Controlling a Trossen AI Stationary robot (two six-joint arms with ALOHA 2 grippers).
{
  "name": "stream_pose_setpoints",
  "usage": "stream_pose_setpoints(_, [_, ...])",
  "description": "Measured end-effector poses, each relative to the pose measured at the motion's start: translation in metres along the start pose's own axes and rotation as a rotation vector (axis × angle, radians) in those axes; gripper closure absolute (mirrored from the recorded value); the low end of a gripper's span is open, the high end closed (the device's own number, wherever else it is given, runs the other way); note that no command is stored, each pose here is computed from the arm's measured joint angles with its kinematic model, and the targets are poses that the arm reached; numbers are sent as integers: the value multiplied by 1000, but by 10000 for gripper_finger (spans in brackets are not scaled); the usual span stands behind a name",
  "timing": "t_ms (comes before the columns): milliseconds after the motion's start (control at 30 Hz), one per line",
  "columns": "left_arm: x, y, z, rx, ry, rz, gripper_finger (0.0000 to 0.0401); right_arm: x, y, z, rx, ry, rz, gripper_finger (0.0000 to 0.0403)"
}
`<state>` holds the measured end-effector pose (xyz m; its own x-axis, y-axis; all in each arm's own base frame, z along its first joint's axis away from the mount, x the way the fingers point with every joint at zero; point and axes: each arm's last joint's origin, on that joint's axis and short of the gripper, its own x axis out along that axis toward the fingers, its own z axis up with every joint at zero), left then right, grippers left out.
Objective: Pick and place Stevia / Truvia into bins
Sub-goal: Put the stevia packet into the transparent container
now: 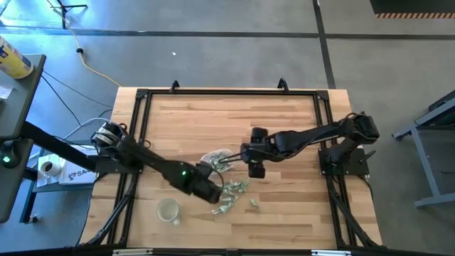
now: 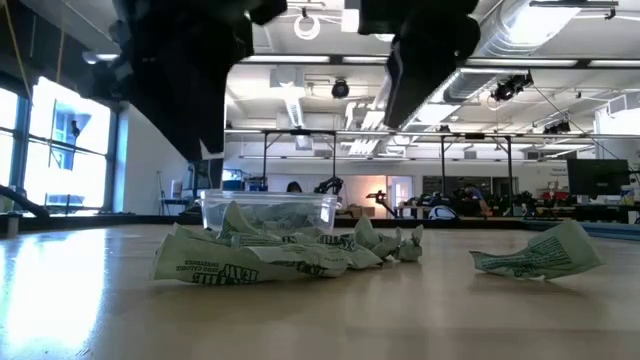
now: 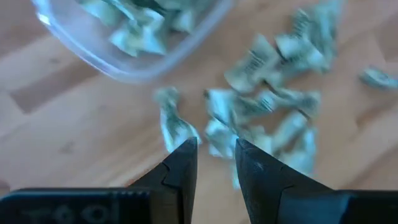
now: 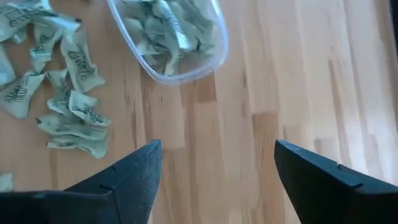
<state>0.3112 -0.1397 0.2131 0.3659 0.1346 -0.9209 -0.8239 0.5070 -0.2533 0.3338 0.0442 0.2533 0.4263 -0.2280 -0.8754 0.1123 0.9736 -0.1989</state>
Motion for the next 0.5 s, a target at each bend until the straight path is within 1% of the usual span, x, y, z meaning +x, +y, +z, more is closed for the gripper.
stream_pose_setpoints(67, [5, 3, 6, -10, -1, 39, 258, -3, 2, -8, 31, 3, -19, 104])
stream_pose_setpoints(167, [9, 8, 6, 4, 7, 95, 258, -7, 4, -22, 87, -2, -24, 104])
stream_pose_setpoints(267, [17, 5, 3, 42, 12, 94, 258, -8, 5, -36, 151, 6, -26, 104])
stream_pose_setpoints(333, [23, 0, 2, 40, 8, 68, 256, -6, 6, -44, 187, 18, -28, 104])
stream_pose_setpoints(400, [30, 1, 1, 44, 11, 94, 244, -6, 7, -49, 217, 24, -26, 104])
stream_pose_setpoints(500, [41, 3, 1, 43, 32, 130, 209, -8, 9, -53, 241, 18, -20, 104])
